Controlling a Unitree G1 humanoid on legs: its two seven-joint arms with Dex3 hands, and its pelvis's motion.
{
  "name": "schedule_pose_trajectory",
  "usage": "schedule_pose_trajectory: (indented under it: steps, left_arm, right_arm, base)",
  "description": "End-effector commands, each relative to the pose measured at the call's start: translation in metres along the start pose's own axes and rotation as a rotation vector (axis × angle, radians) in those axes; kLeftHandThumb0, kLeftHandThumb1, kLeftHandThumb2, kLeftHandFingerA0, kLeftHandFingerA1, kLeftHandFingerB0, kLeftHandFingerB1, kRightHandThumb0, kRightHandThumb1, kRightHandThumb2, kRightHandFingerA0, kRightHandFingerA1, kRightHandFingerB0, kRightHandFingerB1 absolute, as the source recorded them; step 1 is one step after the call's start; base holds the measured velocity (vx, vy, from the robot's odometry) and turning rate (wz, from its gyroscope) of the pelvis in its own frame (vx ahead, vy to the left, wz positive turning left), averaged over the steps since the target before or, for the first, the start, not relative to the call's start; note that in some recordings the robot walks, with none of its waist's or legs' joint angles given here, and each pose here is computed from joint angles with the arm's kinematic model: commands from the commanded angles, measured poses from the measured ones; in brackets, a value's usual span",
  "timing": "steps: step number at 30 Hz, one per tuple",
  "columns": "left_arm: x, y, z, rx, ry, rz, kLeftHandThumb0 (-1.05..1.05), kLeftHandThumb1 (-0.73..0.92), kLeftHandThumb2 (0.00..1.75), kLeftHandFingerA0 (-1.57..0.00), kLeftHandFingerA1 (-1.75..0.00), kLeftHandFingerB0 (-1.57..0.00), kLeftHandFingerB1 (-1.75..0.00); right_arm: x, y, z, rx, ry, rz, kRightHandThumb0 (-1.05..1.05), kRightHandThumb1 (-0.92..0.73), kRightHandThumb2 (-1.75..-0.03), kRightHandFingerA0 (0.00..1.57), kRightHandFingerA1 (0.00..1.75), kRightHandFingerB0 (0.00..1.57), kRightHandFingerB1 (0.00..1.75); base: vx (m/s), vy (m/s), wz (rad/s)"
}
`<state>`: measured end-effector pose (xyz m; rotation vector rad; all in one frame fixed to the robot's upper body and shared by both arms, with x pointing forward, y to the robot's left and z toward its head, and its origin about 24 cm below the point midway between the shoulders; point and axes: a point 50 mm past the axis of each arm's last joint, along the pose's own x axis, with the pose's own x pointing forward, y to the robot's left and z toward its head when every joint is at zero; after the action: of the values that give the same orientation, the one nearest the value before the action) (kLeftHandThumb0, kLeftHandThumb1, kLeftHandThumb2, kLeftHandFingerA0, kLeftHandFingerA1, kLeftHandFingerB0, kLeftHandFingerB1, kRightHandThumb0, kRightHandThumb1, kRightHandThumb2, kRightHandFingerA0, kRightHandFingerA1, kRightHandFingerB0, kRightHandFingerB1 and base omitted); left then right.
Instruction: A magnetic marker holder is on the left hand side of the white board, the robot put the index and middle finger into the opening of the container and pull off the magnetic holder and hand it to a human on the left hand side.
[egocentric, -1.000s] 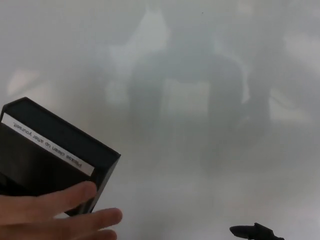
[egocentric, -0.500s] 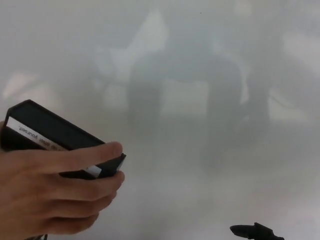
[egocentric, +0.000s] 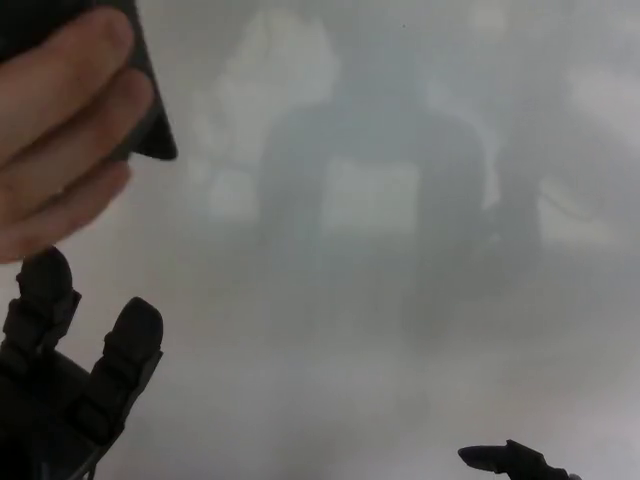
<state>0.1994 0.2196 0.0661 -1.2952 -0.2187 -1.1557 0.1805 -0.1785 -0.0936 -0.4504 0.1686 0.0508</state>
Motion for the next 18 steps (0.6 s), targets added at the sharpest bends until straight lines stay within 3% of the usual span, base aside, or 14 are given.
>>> schedule_pose_trajectory:
  steps: [1,2,7,12,13,15,16,18]
  left_arm:
    - [0.0,-0.003,0.002,0.037,0.002,0.007,-0.74,0.29,0.68,-0.25,-0.38,-0.26,-0.45]
    - [0.0,-0.003,0.002,0.04,0.006,0.004,-0.75,0.29,0.68,-0.24,-0.38,-0.24,-0.45]
    - [-0.001,0.0,0.002,0.038,0.056,0.032,-0.7,0.28,0.69,-0.22,-0.39,-0.27,-0.47]
    - [-0.032,0.025,0.006,0.197,0.269,0.32,-0.55,0.4,0.68,-0.13,-0.4,-0.17,-0.4]
    - [-0.04,0.031,0.005,0.27,0.312,0.409,-0.49,0.47,0.69,-0.21,-0.41,-0.24,-0.38]
    - [-0.049,0.036,0.005,0.363,0.36,0.511,-0.49,0.47,0.69,-0.21,-0.41,-0.24,-0.38]
    - [-0.052,0.036,0.003,0.401,0.373,0.568,-0.45,0.55,0.57,-0.29,-0.37,-0.33,-0.32]
    - [-0.06,0.039,-0.001,0.519,0.415,0.714,-0.54,0.57,0.57,-0.37,-0.37,-0.37,-0.32]
  right_arm:
    - [0.0,-0.006,-0.003,-0.017,0.015,-0.01,-0.44,-0.65,-1.03,0.86,0.75,0.64,0.64]
    - [0.0,-0.006,-0.003,-0.023,0.014,-0.009,-0.47,-0.79,-0.64,0.9,0.6,0.71,0.46]
    - [0.001,-0.006,-0.002,-0.027,0.007,-0.008,-0.45,-0.79,-0.64,0.9,0.59,0.71,0.46]
    - [0.001,-0.005,-0.002,-0.033,0.004,0.006,-0.47,-0.79,-0.64,0.9,0.59,0.71,0.46]
    - [0.001,-0.005,-0.002,-0.026,0.008,0.008,-0.48,-0.79,-0.64,0.89,0.6,0.71,0.46]
    - [0.001,-0.005,-0.003,-0.016,0.015,0.01,-0.48,-0.79,-0.64,0.89,0.6,0.71,0.46]
    - [0.001,-0.005,-0.003,-0.02,0.012,0.012,-0.47,-0.8,-0.64,0.89,0.6,0.71,0.46]
    - [0.0,-0.006,-0.003,-0.025,0.01,0.017,-0.47,-0.79,-0.64,0.89,0.6,0.71,0.46]
  base:
    - [0.0,0.0,0.0]
    - [0.0,0.0,0.0]
    - [0.0,0.0,0.0]
    - [0.0,0.0,0.0]
    - [0.0,0.0,0.0]
    - [0.0,0.0,0.0]
    - [0.0,0.0,0.0]
    - [0.0,0.0,0.0]
